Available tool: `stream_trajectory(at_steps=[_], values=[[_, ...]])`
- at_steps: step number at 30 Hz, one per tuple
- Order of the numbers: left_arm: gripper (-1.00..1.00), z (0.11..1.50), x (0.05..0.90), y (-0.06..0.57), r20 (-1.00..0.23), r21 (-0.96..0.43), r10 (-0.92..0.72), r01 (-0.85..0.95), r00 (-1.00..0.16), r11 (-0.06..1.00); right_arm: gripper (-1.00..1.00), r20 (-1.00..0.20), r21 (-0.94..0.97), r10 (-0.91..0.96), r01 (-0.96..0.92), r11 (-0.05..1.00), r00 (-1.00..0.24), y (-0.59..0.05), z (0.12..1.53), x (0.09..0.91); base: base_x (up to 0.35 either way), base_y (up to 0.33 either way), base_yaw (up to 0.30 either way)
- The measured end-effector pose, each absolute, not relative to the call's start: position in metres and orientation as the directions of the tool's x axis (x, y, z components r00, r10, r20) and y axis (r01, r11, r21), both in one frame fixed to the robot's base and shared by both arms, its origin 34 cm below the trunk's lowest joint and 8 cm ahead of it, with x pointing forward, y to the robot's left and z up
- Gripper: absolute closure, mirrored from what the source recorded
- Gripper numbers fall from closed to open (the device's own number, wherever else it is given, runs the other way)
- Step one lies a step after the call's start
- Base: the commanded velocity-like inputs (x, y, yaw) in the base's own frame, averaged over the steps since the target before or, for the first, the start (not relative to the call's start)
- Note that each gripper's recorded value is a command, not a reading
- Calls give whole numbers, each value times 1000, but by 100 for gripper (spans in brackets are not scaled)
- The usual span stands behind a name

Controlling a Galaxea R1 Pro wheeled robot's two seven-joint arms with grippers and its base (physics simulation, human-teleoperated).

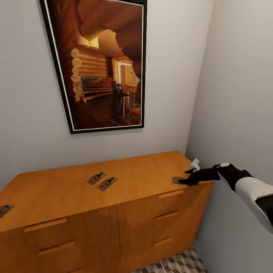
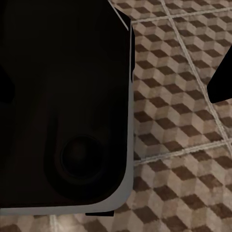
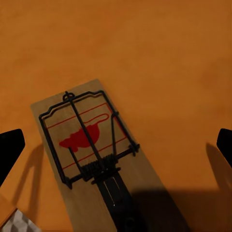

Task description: Take the four mousetraps from the cabinet in the bathroom and place them on the bathroom floor. Make sure all four end up on the same floor surface, and ensure that at least two of them are either under or directly next to the same bathroom sink.

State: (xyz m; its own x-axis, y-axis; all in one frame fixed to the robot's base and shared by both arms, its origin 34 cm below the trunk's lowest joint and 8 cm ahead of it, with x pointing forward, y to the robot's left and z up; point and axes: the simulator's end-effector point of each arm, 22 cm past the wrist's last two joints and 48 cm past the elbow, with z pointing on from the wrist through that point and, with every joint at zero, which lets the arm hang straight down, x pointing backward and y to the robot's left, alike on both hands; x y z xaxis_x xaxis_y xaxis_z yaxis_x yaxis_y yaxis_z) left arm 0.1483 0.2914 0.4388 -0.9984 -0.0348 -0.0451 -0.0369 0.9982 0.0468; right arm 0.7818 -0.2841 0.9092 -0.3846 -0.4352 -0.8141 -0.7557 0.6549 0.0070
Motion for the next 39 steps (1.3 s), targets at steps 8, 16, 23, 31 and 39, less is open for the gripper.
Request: stream_trajectory(at_steps=[8, 16, 23, 31, 39], values=[[-100, 439, 149, 291, -46, 47, -35, -37, -998, 998, -100, -795, -15, -473, -766, 643, -380, -287, 903, 779, 0, 0, 0], [-100, 439, 148, 291, -45, 47, -35, -37, -998, 998, -100, -789, -29, -483, -762, 647, -380, -290, 900, 780, 0, 0, 0], [-100, 439, 148, 291, -45, 47, -35, -37, -998, 998, -100, -788, -30, -484, -761, 648, -380, -290, 900, 780, 0, 0, 0], [-100, 439, 149, 291, -45, 47, -35, -37, -998, 998, -100, -783, -18, -479, -756, 655, -396, -293, 894, 777, 0, 0, 0], [-100, 439, 148, 291, -45, 47, -35, -37, -998, 998, -100, -784, -13, -474, -753, 658, -401, -293, 893, 777, 0, 0, 0]])
